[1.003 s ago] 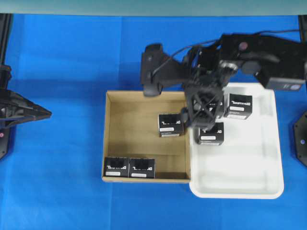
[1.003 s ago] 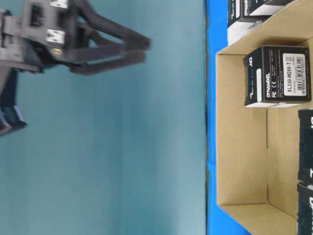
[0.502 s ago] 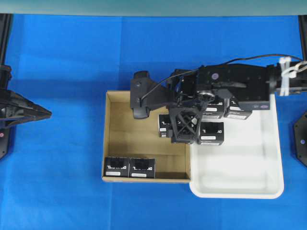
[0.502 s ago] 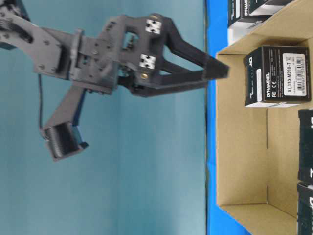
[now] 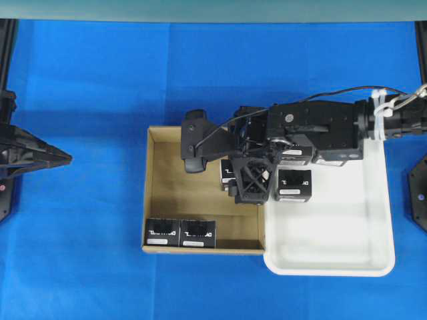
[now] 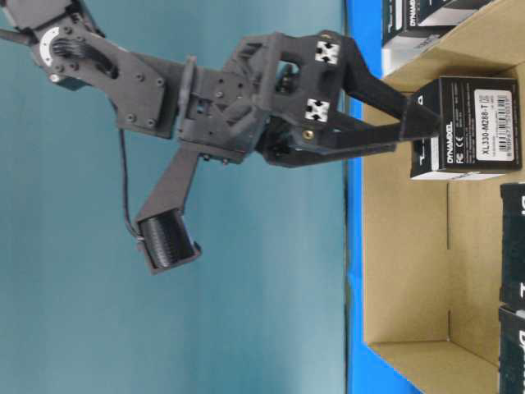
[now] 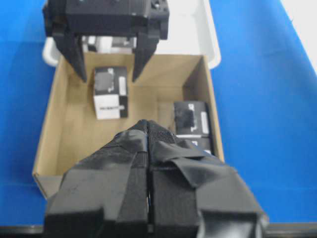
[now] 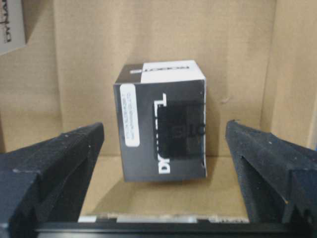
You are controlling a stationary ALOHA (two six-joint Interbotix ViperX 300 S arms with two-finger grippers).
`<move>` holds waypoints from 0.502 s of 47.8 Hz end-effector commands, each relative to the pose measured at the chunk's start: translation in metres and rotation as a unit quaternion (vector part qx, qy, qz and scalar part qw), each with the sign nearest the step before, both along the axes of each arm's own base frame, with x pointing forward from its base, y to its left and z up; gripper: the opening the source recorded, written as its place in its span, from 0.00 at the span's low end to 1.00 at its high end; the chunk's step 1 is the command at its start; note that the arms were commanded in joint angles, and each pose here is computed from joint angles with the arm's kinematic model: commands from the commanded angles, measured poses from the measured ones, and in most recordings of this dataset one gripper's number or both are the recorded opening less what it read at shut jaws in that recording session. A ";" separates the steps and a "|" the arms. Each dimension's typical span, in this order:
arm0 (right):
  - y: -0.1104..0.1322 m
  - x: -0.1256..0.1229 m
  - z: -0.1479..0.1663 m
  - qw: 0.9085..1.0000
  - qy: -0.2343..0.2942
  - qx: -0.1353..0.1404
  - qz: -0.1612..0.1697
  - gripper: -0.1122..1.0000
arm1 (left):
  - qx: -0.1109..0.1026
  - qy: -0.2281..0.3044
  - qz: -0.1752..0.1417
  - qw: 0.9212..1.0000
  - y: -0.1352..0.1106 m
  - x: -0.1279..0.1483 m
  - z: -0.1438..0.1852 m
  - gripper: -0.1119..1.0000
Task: Pick the box from inside the cardboard box.
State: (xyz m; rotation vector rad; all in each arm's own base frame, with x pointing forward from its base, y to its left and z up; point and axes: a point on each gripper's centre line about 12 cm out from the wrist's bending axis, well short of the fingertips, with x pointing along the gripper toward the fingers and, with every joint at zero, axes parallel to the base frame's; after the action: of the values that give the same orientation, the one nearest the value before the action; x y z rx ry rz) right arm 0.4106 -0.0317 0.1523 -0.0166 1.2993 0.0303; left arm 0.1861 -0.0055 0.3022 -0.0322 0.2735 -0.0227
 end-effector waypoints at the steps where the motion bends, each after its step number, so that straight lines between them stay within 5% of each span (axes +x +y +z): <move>1: 0.001 0.001 -0.010 1.000 0.004 0.001 0.002 0.99 | 0.000 -0.013 -0.001 1.000 0.000 0.002 0.010 0.04; 24: 0.003 0.004 -0.045 1.000 0.017 -0.001 0.011 0.99 | 0.000 -0.013 -0.001 1.000 0.000 0.002 0.010 0.04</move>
State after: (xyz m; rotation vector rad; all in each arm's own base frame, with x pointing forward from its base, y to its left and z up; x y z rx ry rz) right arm 0.4149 -0.0310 0.1090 -0.0303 1.3343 0.0443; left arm 0.1861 -0.0055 0.3022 -0.0337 0.2735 -0.0224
